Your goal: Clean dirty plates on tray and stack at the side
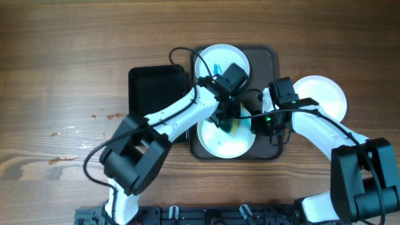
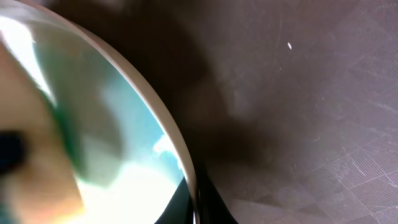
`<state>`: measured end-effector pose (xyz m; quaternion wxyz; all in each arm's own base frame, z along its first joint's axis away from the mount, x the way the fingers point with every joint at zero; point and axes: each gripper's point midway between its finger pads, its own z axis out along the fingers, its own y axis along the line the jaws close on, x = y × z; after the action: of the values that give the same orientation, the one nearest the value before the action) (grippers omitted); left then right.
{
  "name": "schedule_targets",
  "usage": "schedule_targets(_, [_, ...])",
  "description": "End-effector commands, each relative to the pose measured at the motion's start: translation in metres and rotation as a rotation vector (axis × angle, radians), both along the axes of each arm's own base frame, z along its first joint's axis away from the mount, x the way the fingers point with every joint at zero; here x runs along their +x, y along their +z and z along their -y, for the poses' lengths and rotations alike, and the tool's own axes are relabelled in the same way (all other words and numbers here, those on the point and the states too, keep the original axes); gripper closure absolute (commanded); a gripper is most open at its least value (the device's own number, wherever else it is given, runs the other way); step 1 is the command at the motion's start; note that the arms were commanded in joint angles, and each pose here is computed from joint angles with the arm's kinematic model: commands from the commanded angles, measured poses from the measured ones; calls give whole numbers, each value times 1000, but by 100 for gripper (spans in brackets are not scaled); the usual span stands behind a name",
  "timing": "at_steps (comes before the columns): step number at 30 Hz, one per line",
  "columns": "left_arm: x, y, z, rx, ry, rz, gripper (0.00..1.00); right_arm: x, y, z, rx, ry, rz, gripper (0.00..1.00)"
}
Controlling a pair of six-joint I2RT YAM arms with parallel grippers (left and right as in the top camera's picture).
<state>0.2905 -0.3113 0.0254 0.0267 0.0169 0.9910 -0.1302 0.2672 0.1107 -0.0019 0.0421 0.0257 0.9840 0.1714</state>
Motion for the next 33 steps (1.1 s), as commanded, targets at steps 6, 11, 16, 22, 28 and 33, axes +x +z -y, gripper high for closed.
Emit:
schedule_targets(6, [-72,-44,-61,248,-51,-270,96,-7,-16,20,-103,-48,-44,96])
schedule_targets(11, [-85,-39,-75,278,-49,-304,96,-7,-16,20,-103,-48,-45,96])
schedule_targets(16, [-73,2,-69,196,-60,-202,96,-8,-16,20,-104,-48,-47,96])
schedule_targets(22, [-11,28,-16,-62,10,55,96,-8,-16,20,-104,-48,-48,96])
schedule_targets(28, [-23,-10,1,-50,7,-18,96,-8,-16,20,-104,-48,-48,95])
schedule_targets(33, [-65,-31,-53,193,18,-202,96,-9,-17,20,-105,-47,-51,96])
